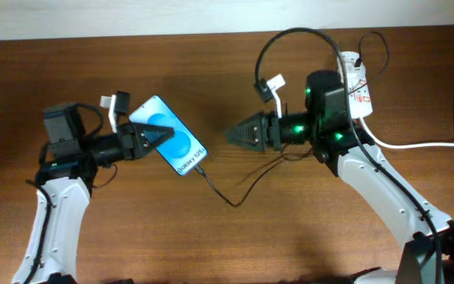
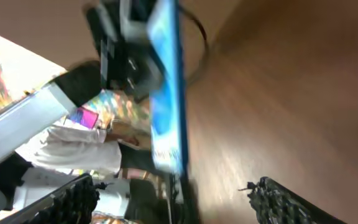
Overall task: Plug charger to phone and switch on socket
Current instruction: 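Release the plug and pull the right gripper back from the phone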
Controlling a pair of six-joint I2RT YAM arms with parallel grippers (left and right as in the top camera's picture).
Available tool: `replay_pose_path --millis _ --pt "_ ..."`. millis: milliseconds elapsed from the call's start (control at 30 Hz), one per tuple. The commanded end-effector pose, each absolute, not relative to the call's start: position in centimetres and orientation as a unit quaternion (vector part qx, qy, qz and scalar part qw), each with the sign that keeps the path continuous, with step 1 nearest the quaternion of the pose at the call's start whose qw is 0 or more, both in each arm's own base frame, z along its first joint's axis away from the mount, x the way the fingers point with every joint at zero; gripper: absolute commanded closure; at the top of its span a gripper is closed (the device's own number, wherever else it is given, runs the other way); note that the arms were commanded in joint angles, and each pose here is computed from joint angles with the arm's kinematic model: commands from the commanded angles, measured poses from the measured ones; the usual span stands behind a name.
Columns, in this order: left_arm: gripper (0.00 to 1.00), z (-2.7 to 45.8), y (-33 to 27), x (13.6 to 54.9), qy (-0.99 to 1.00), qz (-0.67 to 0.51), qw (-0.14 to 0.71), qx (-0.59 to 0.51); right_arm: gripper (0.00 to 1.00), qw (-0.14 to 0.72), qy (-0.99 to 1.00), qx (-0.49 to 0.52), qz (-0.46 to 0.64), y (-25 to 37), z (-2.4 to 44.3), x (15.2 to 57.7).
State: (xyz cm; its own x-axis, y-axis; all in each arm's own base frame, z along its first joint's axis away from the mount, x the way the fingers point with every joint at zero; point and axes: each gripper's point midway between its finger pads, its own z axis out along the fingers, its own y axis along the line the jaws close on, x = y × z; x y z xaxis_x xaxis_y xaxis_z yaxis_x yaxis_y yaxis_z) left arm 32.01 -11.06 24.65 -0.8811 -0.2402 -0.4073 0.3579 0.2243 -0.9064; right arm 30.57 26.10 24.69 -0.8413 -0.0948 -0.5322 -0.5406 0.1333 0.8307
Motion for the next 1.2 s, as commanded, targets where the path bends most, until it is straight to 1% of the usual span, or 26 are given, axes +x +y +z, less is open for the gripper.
replay_pose_path --millis 0,67,133,300,500,633,700,833,933,1067,1167 --pt "1.00 26.6 -10.8 31.8 0.729 -0.640 0.240 0.047 0.27 0.197 0.710 -0.295 0.609 27.0 23.7 28.5" --pt "1.00 26.6 -10.9 31.9 0.729 -0.639 0.240 0.048 0.34 0.192 0.704 -0.320 0.605 27.8 23.2 27.3" --pt "1.00 26.6 -10.9 31.9 0.729 -0.639 0.240 0.048 0.36 0.186 0.723 -0.321 0.583 28.9 22.1 26.9" --pt "1.00 26.5 -10.8 32.0 0.731 -0.637 0.241 0.045 0.62 0.174 0.730 -0.349 0.561 31.6 21.1 24.7" --pt "1.00 26.5 -10.9 31.9 0.730 -0.638 0.240 0.045 0.76 0.174 0.724 -0.360 0.561 32.5 21.2 24.1" --pt "1.00 26.5 -10.9 31.9 0.731 -0.638 0.239 0.044 0.91 0.176 0.724 -0.360 0.562 32.5 21.2 24.1" --pt "1.00 26.4 -10.9 31.8 0.731 -0.640 0.233 0.039 0.96 0.183 0.720 -0.363 0.563 32.6 21.5 24.3" --pt "1.00 26.6 -12.2 31.0 0.725 -0.652 0.214 0.058 0.96 0.197 0.720 -0.349 0.566 33.0 22.2 25.2" --pt "1.00 26.7 -14.0 30.2 0.722 -0.658 0.198 0.083 0.96 0.199 0.736 -0.329 0.557 32.9 21.9 25.8" --pt "1.00 26.9 -16.1 28.8 0.710 -0.668 0.182 0.127 0.96 0.206 0.733 -0.326 0.561 33.1 22.4 26.1" --pt "1.00 27.0 -16.5 28.2 0.705 -0.675 0.170 0.134 0.96 0.210 0.733 -0.324 0.560 33.1 22.5 26.3"
